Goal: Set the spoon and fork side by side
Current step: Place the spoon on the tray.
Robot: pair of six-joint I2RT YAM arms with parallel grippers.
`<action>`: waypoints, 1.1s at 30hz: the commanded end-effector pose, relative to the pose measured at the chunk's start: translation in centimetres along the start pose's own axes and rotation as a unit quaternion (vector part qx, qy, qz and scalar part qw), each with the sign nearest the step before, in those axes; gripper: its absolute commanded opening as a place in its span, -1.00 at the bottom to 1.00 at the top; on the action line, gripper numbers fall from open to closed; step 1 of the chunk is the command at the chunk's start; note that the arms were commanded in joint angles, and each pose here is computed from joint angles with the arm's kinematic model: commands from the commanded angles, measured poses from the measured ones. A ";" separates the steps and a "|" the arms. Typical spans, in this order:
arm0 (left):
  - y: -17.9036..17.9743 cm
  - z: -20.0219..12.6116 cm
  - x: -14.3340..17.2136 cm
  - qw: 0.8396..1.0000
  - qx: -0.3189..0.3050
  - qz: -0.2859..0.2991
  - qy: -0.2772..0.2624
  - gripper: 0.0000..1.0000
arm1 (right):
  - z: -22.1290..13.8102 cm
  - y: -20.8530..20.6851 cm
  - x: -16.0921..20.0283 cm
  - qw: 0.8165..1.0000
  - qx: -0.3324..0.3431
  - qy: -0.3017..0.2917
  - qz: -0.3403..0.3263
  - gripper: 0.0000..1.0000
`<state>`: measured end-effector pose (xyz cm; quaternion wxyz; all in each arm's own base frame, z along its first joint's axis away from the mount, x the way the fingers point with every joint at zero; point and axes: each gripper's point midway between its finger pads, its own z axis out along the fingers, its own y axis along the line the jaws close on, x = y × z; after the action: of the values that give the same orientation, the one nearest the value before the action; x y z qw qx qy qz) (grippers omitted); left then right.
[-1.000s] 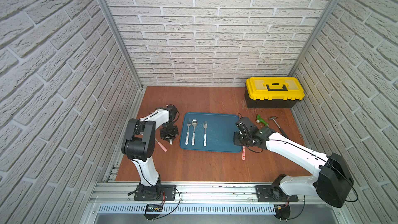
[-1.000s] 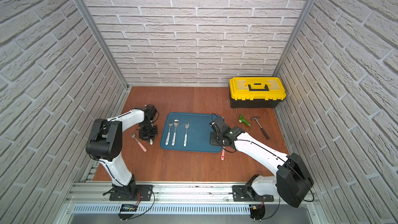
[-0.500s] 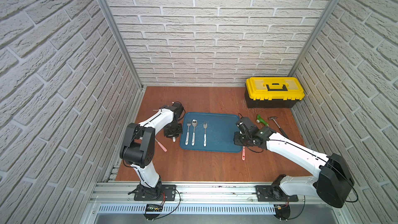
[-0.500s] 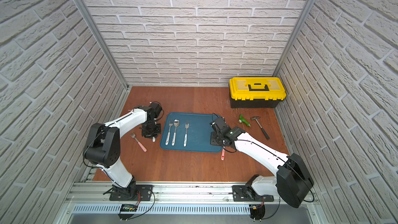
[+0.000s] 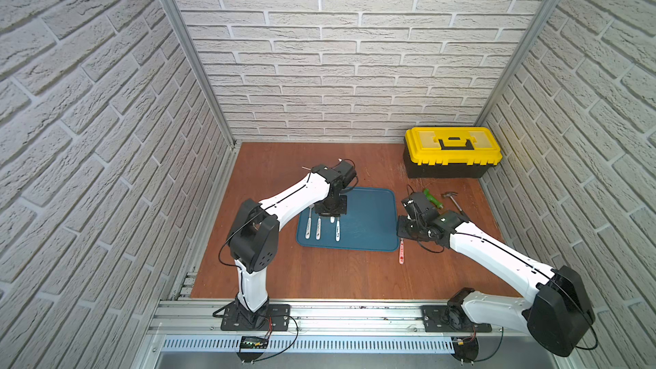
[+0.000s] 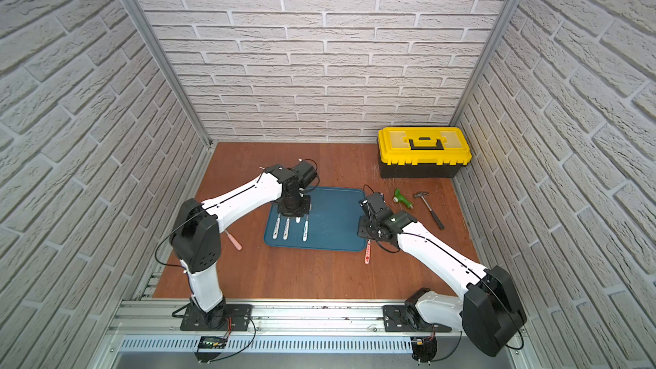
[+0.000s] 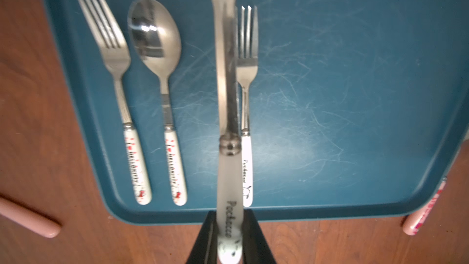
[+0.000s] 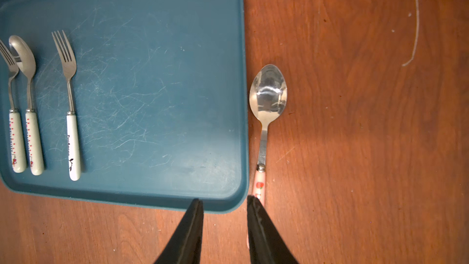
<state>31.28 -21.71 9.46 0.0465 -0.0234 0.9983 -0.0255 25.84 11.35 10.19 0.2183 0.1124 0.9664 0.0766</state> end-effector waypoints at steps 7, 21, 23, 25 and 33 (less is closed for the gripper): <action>-3.5 3.6 0.9 0.999 -0.008 -0.001 0.043 -0.84 | -0.6 -1.3 0.1 1.000 0.001 -0.007 -0.002 -0.31; -4.4 5.5 2.1 0.998 -0.027 -0.011 0.052 -0.86 | 0.0 -1.5 0.6 1.000 -0.012 0.002 0.005 -0.31; -4.3 6.0 2.4 0.998 -0.026 -0.021 0.056 -0.86 | 0.1 -1.5 0.7 1.000 -0.013 0.005 0.004 -0.31; -4.2 6.3 2.8 0.997 -0.026 -0.027 0.060 -0.85 | 0.2 -1.4 0.8 1.000 -0.014 0.008 0.002 -0.31; -4.9 7.0 3.2 0.997 -0.020 -0.020 0.065 -0.84 | 0.2 -1.6 0.9 1.000 -0.014 0.007 0.003 -0.31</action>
<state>29.03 -26.37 2.63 -0.0210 -0.0431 0.9988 -0.0043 24.67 10.17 9.02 0.2004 0.1131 0.9695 0.0849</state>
